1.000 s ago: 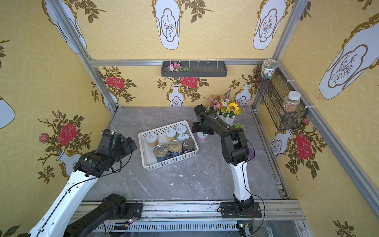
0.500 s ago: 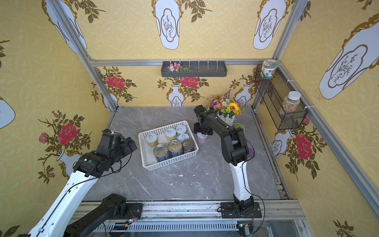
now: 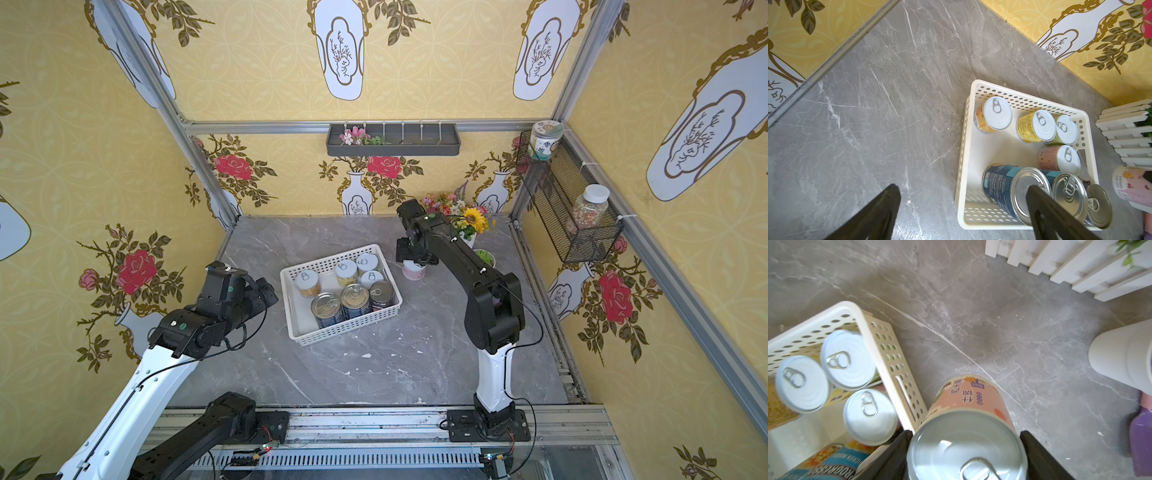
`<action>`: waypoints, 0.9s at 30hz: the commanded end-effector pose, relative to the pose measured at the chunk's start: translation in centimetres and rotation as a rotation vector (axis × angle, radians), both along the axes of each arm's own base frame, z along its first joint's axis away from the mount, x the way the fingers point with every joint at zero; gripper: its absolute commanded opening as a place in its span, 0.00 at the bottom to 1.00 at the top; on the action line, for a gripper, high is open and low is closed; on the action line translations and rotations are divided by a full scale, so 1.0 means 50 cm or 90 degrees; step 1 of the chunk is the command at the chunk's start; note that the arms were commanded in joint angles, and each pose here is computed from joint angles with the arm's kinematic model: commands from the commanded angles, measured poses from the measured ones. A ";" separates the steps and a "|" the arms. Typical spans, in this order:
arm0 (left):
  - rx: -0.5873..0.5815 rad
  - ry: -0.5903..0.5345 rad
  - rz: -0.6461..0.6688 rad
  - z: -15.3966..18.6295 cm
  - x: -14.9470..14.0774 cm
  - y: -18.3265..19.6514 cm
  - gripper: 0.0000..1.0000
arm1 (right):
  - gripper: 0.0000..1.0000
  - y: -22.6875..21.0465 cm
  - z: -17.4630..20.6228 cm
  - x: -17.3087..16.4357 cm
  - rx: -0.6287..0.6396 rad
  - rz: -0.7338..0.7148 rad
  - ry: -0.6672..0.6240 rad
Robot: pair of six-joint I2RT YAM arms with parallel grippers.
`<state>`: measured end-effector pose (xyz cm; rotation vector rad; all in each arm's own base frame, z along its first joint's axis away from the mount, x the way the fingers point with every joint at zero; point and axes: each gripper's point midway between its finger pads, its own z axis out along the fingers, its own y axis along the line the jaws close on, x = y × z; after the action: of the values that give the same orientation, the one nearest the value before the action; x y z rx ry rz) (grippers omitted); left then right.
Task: Put the canned food in the basket
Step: Pick up the canned food from the center of the board, then place the canned food in the basket.
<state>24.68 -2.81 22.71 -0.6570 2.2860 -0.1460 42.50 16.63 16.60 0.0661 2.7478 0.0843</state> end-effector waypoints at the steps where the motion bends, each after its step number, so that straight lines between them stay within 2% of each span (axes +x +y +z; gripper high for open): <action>1: 0.003 -0.004 0.005 0.000 0.002 0.003 1.00 | 0.77 0.018 0.068 -0.018 -0.007 0.022 -0.048; 6: 0.004 -0.002 0.006 -0.002 0.002 0.004 1.00 | 0.77 0.096 0.157 -0.069 -0.003 0.078 -0.102; 11: 0.008 -0.002 0.013 0.000 0.001 0.008 1.00 | 0.76 0.190 0.208 -0.121 0.007 0.137 -0.138; 27: 0.007 -0.059 0.090 0.044 -0.026 0.060 1.00 | 0.76 0.478 0.209 -0.277 0.054 0.317 -0.168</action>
<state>23.54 -0.39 24.68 -0.7650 2.1601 -0.1112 28.97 38.70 26.29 -0.5677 2.4878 0.2861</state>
